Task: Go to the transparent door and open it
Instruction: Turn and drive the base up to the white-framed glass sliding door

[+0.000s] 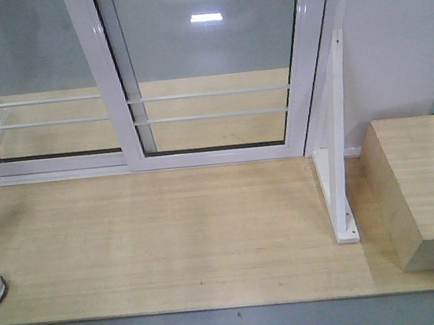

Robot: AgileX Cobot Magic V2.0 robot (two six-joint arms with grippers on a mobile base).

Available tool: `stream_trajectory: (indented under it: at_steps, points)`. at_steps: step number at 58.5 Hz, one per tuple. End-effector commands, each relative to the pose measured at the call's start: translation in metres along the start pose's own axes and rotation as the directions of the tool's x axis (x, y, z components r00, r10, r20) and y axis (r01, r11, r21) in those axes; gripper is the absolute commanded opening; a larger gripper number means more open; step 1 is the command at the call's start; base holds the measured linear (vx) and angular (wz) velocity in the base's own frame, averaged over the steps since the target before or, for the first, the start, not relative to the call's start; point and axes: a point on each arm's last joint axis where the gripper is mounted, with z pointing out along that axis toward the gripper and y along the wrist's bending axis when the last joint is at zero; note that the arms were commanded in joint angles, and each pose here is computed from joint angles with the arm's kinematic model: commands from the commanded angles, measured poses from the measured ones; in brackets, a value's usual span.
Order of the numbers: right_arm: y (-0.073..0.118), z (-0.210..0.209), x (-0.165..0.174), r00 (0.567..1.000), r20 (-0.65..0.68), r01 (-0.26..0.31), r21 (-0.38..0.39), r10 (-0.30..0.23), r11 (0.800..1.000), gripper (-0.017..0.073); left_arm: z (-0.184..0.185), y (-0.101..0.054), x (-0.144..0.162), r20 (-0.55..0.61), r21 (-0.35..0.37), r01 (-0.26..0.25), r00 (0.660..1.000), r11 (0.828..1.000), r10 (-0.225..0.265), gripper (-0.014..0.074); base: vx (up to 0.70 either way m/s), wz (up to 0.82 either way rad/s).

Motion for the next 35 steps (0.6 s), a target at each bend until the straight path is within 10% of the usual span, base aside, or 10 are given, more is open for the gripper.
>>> stream_trajectory:
  at_steps: [1,35]
  points:
    - [-0.0003,-0.0013,-0.0071,0.995,0.095,0.005,0.006,-0.006,1.0,-0.0006,0.0009,-0.0001,-0.0041,0.067,0.003,0.008,0.998,1.0,-0.009,-0.0006,0.49,0.02]
    - [-0.0003,-0.0013,-0.0071,0.995,0.095,0.005,0.006,-0.006,1.0,-0.0006,0.0009,-0.0001,-0.0041,0.067,0.003,0.008,0.998,1.0,-0.009,-0.0006,0.44,-0.05]
